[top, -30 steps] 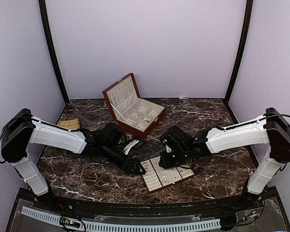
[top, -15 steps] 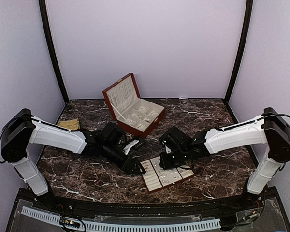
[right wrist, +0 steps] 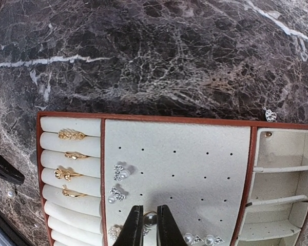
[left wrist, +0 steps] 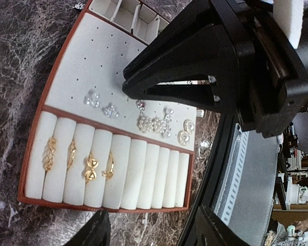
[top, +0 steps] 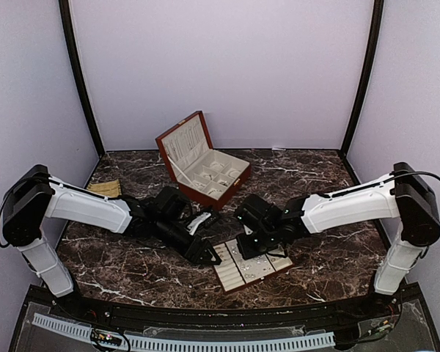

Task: Organize the mixed jewelry
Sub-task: Adjust the earring on the earring holder.

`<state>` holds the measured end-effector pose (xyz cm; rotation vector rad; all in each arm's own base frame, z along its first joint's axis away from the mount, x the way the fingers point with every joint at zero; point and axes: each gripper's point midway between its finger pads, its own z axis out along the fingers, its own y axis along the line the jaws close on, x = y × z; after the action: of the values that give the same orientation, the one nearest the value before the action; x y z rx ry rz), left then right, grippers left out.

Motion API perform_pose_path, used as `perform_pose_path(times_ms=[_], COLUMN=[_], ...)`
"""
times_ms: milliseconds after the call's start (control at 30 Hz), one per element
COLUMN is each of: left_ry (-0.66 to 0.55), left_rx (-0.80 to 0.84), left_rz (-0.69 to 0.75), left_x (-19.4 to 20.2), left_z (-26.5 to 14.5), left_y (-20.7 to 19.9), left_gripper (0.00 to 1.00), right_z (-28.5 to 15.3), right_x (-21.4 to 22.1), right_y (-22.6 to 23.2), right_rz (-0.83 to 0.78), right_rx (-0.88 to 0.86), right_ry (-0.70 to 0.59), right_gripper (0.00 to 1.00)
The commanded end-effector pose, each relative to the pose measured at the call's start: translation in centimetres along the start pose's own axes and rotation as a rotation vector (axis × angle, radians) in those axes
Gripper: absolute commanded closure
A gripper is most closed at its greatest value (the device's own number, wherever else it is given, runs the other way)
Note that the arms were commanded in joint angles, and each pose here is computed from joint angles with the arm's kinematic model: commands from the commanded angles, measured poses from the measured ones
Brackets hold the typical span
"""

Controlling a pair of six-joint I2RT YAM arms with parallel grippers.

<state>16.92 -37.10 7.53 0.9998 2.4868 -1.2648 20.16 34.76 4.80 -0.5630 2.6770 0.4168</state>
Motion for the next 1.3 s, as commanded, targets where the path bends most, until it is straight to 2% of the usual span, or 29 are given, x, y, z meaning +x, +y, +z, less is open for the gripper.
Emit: perform_pose_path(times_ms=[0, 667, 933, 1267], left_ry=[-0.013, 0.071, 0.025, 0.039], left_rx=[0.023, -0.099, -0.116, -0.090], left_rz=[0.016, -0.092, 0.004, -0.007], left_x=[-0.6, 1.5, 0.1, 0.2], left_z=[0.0, 0.9, -0.4, 0.1], left_y=[-0.7, 2.4, 1.5, 1.4], left_gripper=[0.41, 0.45, 0.45, 0.44], right_z=[0.2, -0.8, -0.6, -0.4], right_x=[0.3, -0.4, -0.3, 0.3], right_y=[0.5, 1.8, 1.9, 1.0], right_rz=[-0.069, -0.154, -0.163, -0.146], right_rx=[0.057, 0.108, 0.109, 0.152], right_ry=[0.003, -0.056, -0.055, -0.043], right_gripper=[0.90, 0.90, 0.90, 0.90])
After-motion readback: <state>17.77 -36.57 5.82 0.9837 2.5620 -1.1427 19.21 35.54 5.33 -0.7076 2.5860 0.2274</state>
